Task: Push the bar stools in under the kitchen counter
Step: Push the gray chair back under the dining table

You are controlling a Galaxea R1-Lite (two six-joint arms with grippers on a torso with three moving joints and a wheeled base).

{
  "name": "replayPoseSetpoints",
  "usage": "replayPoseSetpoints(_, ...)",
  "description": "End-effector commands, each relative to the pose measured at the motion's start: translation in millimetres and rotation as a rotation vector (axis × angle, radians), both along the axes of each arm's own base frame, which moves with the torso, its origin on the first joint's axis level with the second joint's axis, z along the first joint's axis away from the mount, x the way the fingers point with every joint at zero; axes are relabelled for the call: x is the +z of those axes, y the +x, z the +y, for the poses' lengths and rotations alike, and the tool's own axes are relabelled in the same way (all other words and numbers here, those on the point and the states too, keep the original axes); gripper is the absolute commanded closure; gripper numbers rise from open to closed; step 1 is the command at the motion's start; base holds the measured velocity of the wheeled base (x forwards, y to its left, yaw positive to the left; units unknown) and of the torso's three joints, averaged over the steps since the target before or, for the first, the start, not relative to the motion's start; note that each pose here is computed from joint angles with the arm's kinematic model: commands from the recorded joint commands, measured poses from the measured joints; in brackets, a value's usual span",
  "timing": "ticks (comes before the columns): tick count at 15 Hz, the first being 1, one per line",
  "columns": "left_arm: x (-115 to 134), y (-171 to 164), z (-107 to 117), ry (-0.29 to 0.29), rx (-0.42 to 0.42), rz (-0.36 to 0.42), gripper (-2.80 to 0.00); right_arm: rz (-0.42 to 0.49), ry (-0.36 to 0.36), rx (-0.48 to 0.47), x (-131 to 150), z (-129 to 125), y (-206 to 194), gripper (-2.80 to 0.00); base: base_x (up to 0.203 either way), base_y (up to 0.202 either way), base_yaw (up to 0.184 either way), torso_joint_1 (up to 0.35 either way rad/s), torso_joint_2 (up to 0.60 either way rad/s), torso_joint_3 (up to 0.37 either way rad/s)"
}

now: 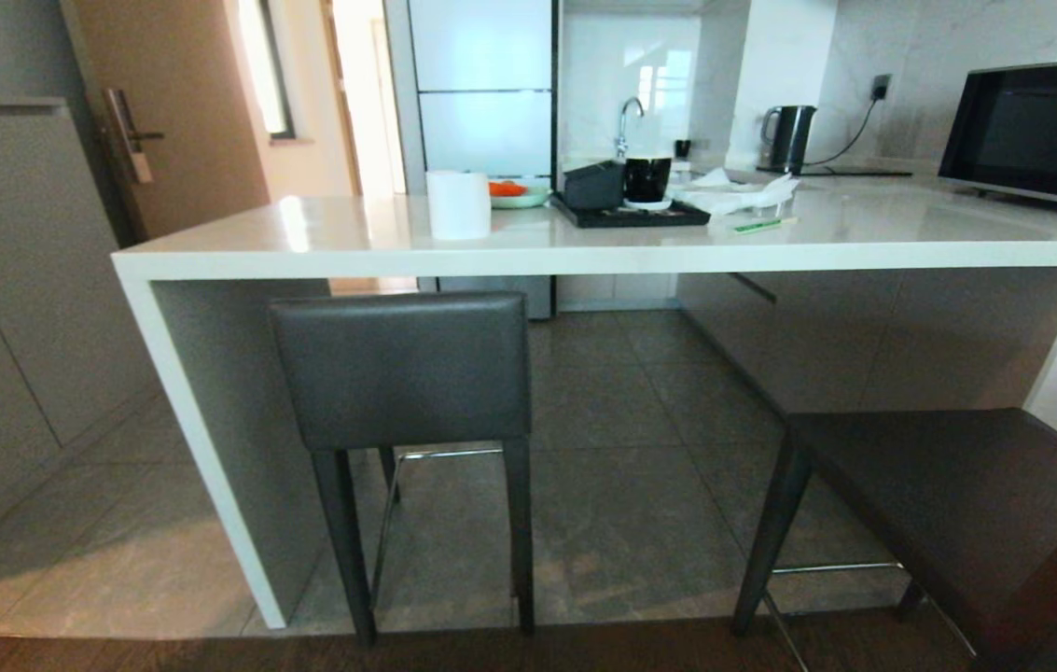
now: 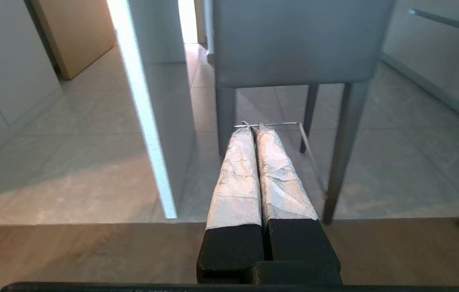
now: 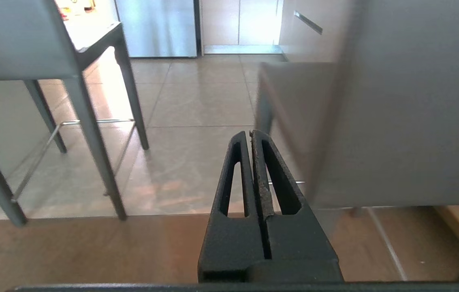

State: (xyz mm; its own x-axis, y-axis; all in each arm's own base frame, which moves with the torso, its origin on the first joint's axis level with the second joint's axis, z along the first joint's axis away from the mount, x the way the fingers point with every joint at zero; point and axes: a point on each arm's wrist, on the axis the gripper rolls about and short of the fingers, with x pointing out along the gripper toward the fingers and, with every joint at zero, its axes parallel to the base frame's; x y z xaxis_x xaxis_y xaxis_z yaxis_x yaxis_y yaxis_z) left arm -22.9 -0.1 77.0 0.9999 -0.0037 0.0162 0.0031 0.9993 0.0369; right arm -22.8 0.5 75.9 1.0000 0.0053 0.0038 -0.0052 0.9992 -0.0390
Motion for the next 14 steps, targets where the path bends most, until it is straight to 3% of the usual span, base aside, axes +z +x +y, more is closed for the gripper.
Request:
replayPoseSetpoints(1,-2.5,0.7,0.0,0.000,0.002,0.009,0.00,0.009,-0.001,0.001,-2.5,0.0,0.7,0.00,0.000,-0.195,0.002,0.002,0.00,0.002)
replayPoseSetpoints(7,-2.4,0.7,0.0,-0.021,0.000,0.007,0.00,0.008,-0.001,0.001,-2.5,0.0,0.7,0.00,0.000,-0.172,0.003,0.001,0.00,0.002)
replayPoseSetpoints(14,-2.4,0.7,0.0,-0.023,0.000,0.007,0.00,0.008,-0.001,0.001,-2.5,0.0,0.7,0.00,-0.013,0.000,0.000,0.003,0.00,0.000)
